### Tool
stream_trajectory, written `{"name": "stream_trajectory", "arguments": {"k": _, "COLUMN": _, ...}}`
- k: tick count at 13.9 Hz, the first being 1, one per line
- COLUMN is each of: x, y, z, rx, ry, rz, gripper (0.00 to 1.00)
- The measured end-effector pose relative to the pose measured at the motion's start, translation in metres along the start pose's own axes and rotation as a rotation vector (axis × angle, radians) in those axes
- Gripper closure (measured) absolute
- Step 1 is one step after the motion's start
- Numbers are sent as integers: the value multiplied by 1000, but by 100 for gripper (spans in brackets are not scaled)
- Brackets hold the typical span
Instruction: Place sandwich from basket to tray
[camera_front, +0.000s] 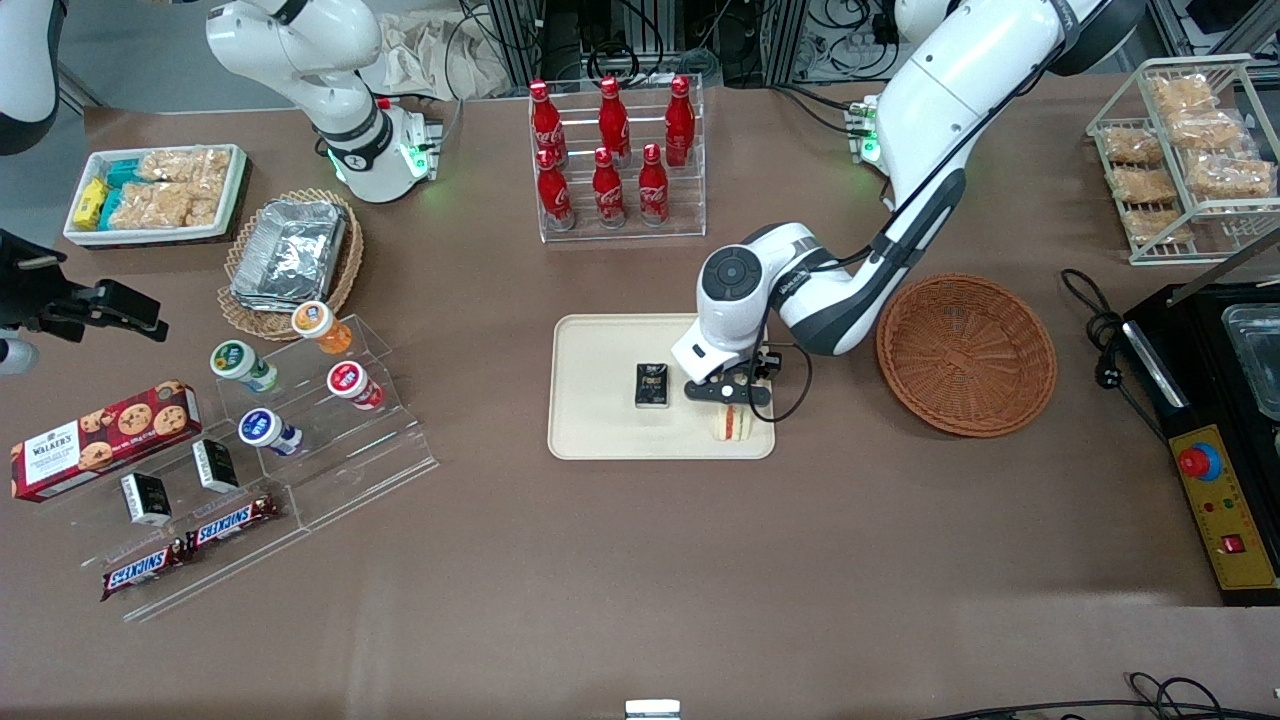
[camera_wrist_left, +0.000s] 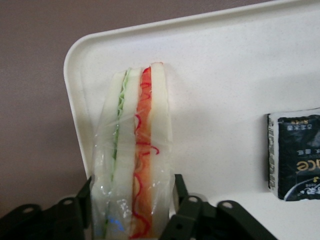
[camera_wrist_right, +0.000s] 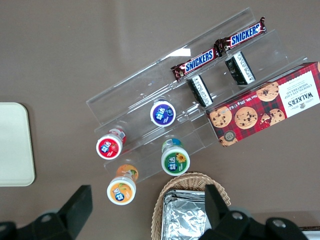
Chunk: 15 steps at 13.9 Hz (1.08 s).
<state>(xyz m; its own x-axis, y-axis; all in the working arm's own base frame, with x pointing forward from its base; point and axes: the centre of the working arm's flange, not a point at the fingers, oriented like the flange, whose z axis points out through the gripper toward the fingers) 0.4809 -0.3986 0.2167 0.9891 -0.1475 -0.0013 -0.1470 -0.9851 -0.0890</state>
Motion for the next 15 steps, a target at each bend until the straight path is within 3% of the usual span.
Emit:
{"name": "stream_trajectory", "arguments": {"k": 3, "x": 0, "y": 0, "z": 0, "rx": 0, "ry": 0, "rz": -1, "gripper": 1}}
{"name": "stream_trajectory", "arguments": {"k": 6, "x": 2, "y": 0, "z": -2, "rx": -2, "ry": 4, "rz": -8, "gripper": 0}}
{"name": "stream_trajectory", "arguments": {"k": 9, "x": 16, "y": -3, "z": -20, "rx": -18, "ry": 35, "rz": -33, "gripper": 0}}
{"name": "stream_trajectory", "arguments": {"k": 12, "x": 32, "y": -9, "z": -72, "rx": -50, "ry": 47, "rz": -116, "gripper": 0}}
{"name": "stream_trajectory", "arguments": {"k": 15, "x": 43, "y": -25, "z": -151, "rx": -38, "ry": 42, "rz": -202, "gripper": 0}}
